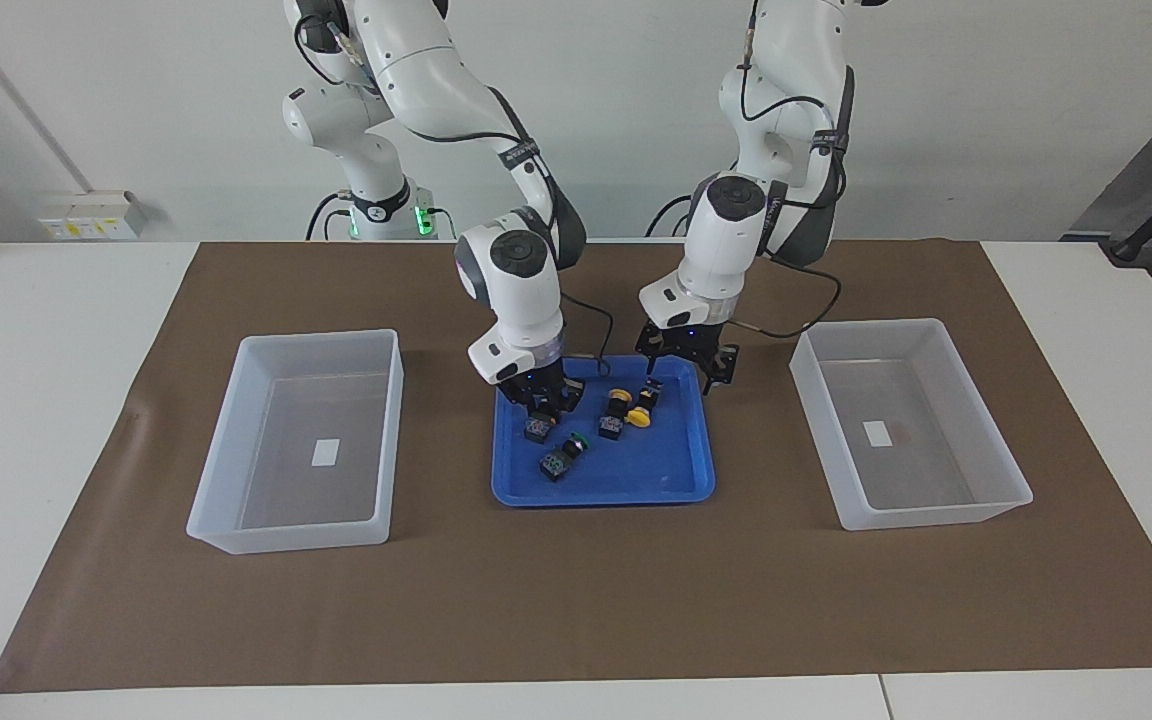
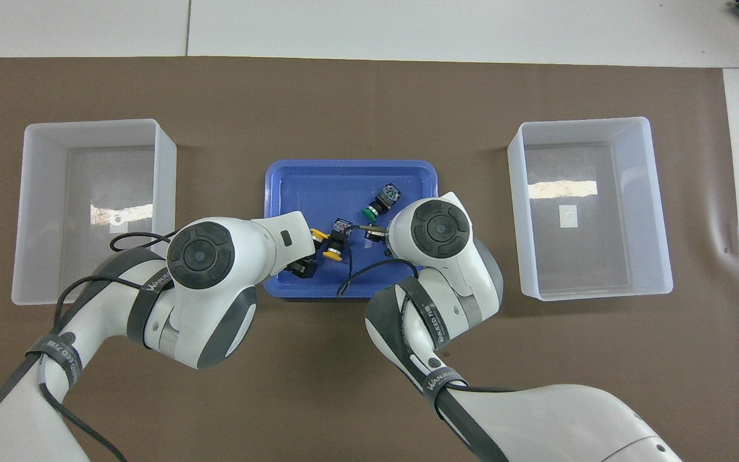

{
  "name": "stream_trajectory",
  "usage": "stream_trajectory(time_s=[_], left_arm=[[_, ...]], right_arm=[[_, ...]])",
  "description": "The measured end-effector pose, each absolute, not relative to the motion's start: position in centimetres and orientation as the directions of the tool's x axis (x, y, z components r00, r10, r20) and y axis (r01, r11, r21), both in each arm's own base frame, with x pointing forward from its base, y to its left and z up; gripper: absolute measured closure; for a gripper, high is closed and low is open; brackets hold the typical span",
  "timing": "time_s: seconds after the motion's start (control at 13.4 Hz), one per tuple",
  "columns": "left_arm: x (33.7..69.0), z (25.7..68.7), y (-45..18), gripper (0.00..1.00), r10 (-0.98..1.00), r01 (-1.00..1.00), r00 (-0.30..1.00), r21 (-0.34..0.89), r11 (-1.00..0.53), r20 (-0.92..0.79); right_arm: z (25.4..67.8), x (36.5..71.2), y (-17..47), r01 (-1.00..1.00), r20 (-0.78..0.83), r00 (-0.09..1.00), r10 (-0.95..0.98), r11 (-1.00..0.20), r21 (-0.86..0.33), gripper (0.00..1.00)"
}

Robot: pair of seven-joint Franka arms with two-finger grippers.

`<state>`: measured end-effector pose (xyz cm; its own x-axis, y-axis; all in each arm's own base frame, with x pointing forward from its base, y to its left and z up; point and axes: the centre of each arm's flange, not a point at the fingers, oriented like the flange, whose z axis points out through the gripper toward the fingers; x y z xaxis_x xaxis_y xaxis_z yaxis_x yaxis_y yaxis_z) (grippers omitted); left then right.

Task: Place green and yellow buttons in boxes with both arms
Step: 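Grasp a green button with the right gripper while the left gripper grasps yellow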

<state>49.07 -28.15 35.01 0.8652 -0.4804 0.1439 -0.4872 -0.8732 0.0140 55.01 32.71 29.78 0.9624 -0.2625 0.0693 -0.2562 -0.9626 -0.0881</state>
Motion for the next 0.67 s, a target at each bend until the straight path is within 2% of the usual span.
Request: stream_trajectory(time_s=[0.15, 0.37, 0.52, 0.67], left_arm=[[48.9, 34.8, -28.6, 0.00, -0.487, -0.494, 0.862, 0.014, -0.870, 0.144], [48.9, 34.7, -28.9, 0.00, -0.492, -0.499, 0.858, 0.014, -0.866, 0.149], [48.9, 34.5, -29.0, 0.00, -0.492, -0.499, 0.857, 0.014, -0.866, 0.153], [49.0, 34.4, -29.1, 0.00, -0.492, -0.500, 0.856, 0.013, -0.866, 0.162]], right_arm=[[31.3, 55.5, 33.0, -0.268, 0.059, 0.960, -0.273, -0.960, -0.086, 0.59], [38.0, 56.0, 33.2, -0.306, 0.056, 0.948, -0.313, -0.945, -0.111, 0.59], [43.0, 55.9, 31.2, -0.323, 0.061, 0.941, -0.333, -0.937, -0.130, 0.67], [45.8, 57.0, 26.9, -0.318, 0.074, 0.941, -0.330, -0.938, -0.137, 0.67]])
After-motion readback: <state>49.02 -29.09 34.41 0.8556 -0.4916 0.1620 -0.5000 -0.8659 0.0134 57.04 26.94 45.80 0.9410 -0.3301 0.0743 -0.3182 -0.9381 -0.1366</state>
